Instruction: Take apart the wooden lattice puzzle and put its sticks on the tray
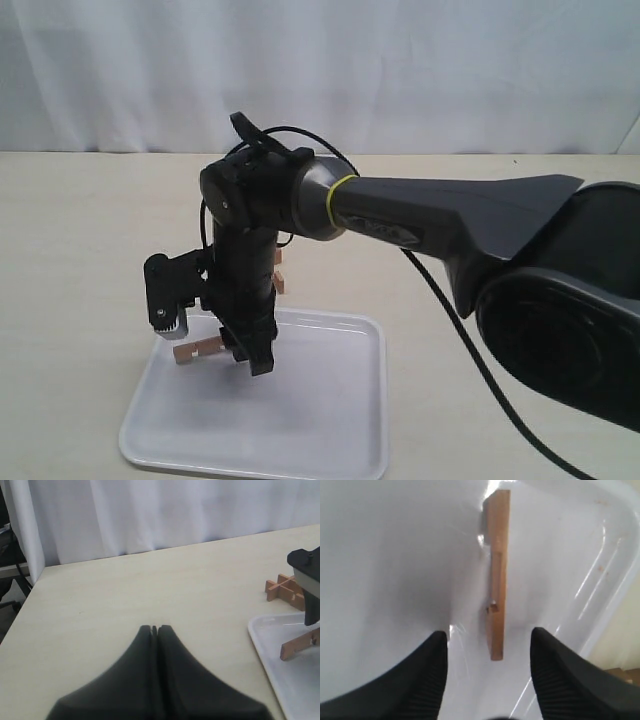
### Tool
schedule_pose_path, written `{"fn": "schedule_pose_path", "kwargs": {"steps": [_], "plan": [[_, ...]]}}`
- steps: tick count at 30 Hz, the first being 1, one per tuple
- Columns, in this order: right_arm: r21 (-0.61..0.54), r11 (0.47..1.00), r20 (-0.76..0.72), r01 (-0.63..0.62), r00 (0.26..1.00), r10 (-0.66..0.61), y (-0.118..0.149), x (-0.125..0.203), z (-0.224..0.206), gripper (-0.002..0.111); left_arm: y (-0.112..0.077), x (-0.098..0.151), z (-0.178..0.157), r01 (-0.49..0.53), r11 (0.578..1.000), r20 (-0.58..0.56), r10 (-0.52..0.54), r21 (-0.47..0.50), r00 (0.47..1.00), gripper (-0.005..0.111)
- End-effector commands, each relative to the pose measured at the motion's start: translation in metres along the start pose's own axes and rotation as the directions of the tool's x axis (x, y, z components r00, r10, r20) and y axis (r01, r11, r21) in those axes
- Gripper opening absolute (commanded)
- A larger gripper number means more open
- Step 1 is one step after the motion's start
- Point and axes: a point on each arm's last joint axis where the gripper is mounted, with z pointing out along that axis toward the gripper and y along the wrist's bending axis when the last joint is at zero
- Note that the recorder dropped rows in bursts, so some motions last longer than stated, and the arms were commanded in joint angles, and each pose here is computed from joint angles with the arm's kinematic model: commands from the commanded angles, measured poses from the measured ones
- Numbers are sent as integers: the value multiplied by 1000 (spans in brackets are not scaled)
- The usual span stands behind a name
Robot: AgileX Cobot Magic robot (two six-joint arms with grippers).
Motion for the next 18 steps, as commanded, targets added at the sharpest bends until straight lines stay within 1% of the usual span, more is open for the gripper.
{"fn": "schedule_pose_path", "kwargs": {"steps": [1,8,14,18], "plan": [[34,999,24,-8,1000,7,-1,0,-27,49,0,0,0,7,1000,8,-7,-3,1000,0],[89,996,32,-13,999,10,-3,5,-61,49,0,0,0,7,1000,8,-7,-3,1000,0],[122,991,18,-60,998,58,-16,31,-68,49,0,0,0,7,1000,8,-7,-3,1000,0],[184,963,84,-196,979,183,-32,48,-69,49,0,0,0,7,1000,8,-7,-3,1000,0]]}}
